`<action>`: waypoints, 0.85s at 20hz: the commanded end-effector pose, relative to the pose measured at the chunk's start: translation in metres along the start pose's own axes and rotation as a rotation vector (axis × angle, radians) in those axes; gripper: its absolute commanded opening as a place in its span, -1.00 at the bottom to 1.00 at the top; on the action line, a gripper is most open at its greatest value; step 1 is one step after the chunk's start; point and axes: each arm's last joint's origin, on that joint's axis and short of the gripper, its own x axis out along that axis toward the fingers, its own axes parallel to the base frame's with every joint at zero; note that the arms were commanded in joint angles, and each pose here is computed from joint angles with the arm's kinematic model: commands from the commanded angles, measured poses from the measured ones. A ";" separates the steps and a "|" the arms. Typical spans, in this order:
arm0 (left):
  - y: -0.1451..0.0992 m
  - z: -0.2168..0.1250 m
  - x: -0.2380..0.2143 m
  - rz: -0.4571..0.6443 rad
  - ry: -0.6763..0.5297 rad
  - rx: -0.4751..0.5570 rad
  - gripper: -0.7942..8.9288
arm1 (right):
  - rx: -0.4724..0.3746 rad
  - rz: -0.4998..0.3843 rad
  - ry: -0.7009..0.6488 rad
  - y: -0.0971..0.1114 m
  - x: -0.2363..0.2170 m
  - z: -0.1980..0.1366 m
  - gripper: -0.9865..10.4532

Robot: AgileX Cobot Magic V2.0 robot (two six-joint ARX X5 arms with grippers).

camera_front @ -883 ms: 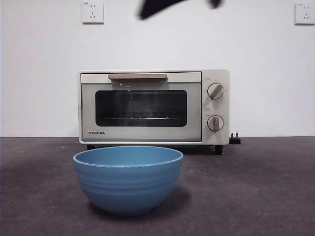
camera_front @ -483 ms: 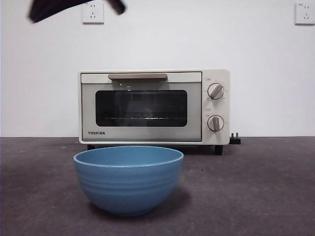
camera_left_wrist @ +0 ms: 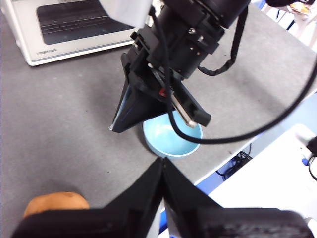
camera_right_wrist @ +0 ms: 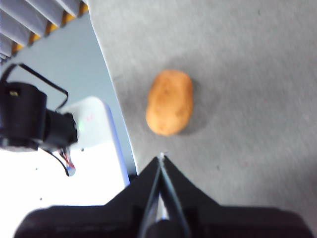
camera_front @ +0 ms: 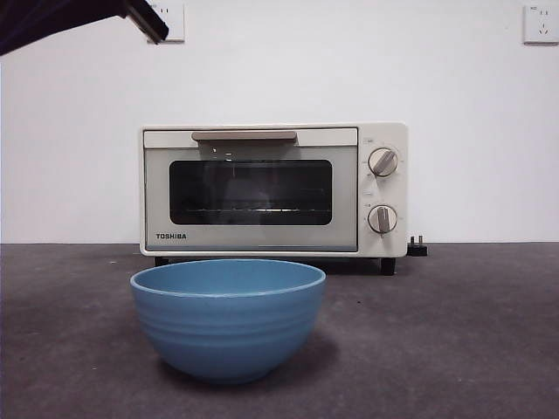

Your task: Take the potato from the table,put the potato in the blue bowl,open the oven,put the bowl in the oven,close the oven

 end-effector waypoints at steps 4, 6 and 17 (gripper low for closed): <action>0.002 -0.004 -0.007 0.140 -0.030 -0.037 -0.85 | -0.066 0.011 -0.055 0.006 0.029 0.008 0.14; 0.002 -0.006 -0.010 0.209 -0.046 -0.048 -0.85 | -0.077 0.017 -0.065 0.006 0.043 0.009 0.41; 0.010 -0.008 -0.015 0.518 -0.063 -0.054 -0.85 | -0.030 0.027 0.067 0.003 0.151 -0.017 0.51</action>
